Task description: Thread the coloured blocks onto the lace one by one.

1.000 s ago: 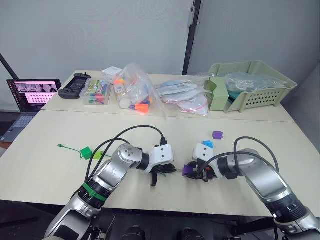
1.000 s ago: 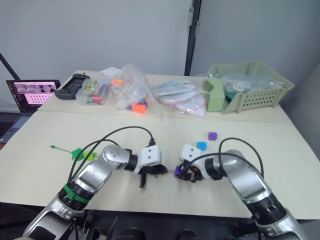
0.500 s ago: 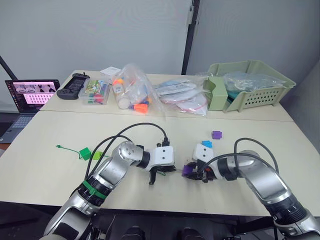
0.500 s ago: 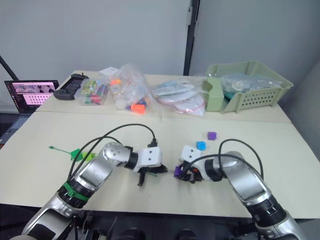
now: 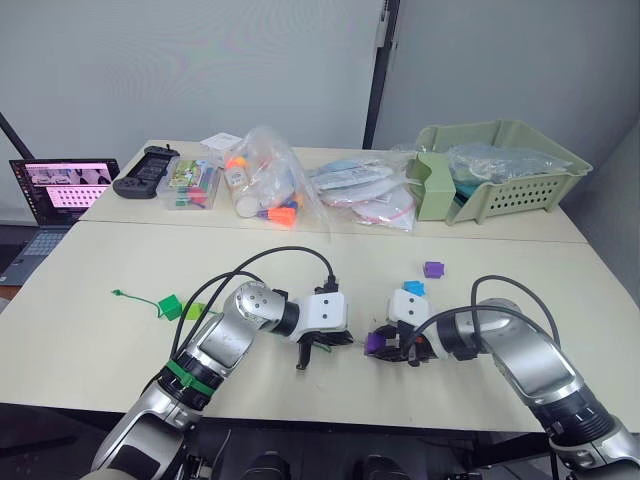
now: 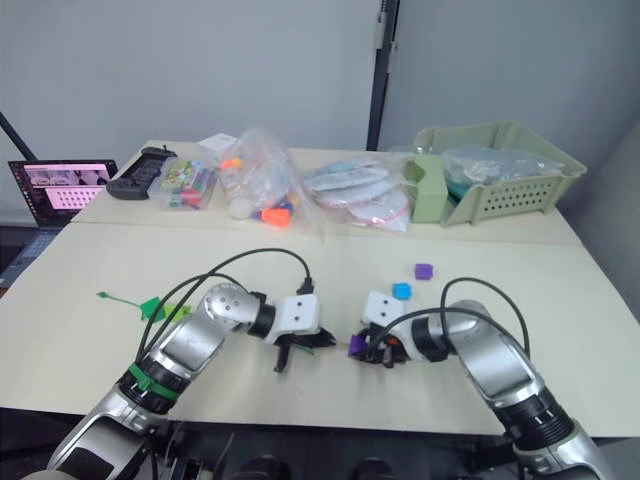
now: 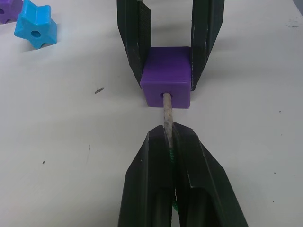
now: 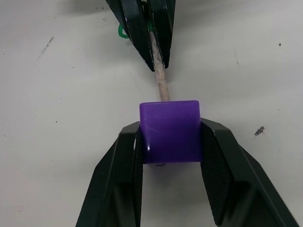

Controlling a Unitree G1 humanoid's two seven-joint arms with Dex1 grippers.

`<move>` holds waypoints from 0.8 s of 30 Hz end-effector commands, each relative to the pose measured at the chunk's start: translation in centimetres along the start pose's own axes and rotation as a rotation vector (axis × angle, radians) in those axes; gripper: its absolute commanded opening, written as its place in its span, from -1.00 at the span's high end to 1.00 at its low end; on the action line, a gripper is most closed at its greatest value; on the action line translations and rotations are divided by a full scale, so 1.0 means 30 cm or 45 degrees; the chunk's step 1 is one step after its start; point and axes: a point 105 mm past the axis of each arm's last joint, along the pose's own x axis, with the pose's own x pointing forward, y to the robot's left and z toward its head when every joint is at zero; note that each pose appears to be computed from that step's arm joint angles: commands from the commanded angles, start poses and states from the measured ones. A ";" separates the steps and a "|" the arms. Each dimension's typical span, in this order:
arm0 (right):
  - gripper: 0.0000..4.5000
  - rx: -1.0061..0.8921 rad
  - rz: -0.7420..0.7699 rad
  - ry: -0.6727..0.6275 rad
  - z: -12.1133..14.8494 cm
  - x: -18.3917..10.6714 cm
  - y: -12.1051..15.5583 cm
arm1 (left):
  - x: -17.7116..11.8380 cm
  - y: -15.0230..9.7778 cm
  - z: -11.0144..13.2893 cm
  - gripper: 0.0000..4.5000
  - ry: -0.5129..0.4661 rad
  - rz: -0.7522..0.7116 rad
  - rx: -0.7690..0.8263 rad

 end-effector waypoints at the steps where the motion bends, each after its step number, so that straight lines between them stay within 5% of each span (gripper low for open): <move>1: 0.49 -0.053 0.178 -0.097 0.061 0.077 0.090 | 0.058 -0.038 0.139 1.00 -0.204 -0.058 0.104; 15: 0.49 -0.059 0.191 -0.112 0.082 0.091 0.105 | 0.096 -0.054 0.161 1.00 -0.231 -0.085 0.089; 24: 0.49 -0.046 0.175 -0.089 0.060 0.082 0.098 | 0.073 -0.037 0.146 -0.31 -0.202 -0.070 0.112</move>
